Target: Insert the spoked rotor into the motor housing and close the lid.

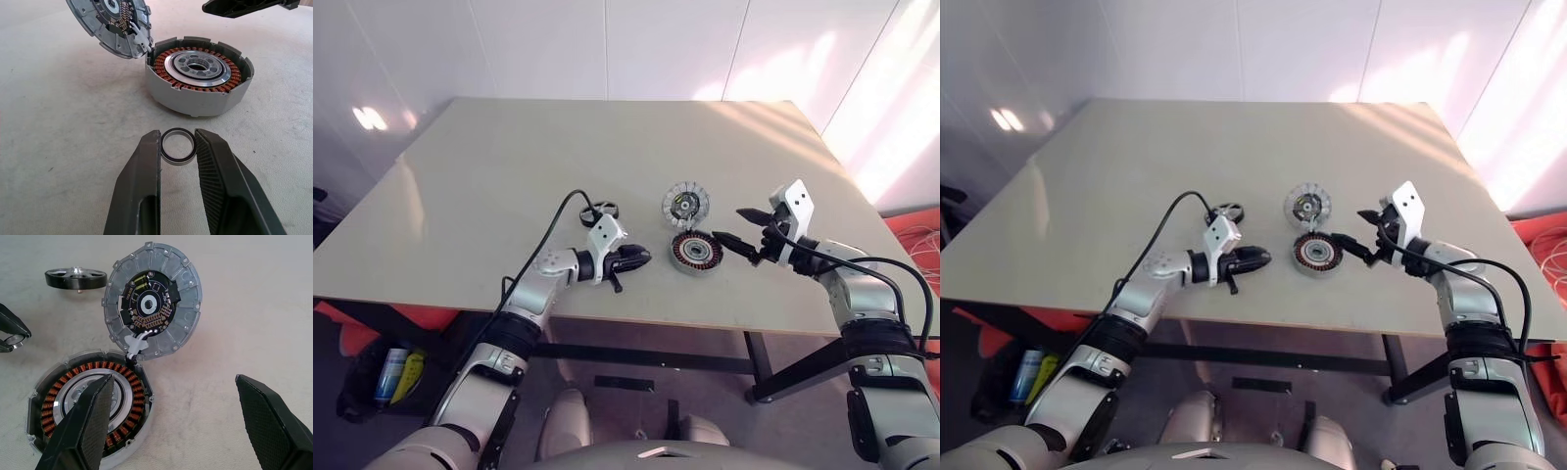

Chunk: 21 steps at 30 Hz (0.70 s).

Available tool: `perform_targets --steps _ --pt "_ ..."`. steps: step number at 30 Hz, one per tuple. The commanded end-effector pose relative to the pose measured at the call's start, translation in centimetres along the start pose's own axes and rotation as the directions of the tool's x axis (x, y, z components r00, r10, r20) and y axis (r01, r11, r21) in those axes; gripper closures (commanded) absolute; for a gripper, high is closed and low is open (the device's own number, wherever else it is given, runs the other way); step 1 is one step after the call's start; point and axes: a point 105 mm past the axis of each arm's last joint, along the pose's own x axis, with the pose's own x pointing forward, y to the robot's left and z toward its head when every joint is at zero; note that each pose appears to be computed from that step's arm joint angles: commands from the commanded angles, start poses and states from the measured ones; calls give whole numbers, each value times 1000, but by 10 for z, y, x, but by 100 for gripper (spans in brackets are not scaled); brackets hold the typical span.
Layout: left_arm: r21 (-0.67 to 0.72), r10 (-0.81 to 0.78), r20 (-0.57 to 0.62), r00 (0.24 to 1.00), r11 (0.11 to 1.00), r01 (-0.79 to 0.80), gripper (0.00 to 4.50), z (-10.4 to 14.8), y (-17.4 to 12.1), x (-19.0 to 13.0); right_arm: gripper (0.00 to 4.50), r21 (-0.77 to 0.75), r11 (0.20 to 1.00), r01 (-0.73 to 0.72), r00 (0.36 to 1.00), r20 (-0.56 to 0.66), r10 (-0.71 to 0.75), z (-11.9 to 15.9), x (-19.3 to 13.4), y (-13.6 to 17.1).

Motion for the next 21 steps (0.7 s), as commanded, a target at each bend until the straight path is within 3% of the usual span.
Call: perform_targets --steps 1,6,21 --pt "25 18 72 997 999 -20 380 22 6 1 0 -39 999 8 999 41 -6 15 0 -4" --pt "-16 52 84 995 999 -51 380 28 15 12 0 -36 999 -2 999 40 4 14 2 -1" --pt "-37 -123 91 988 991 127 380 50 7 38 0 -28 999 21 998 59 -19 12 2 1"
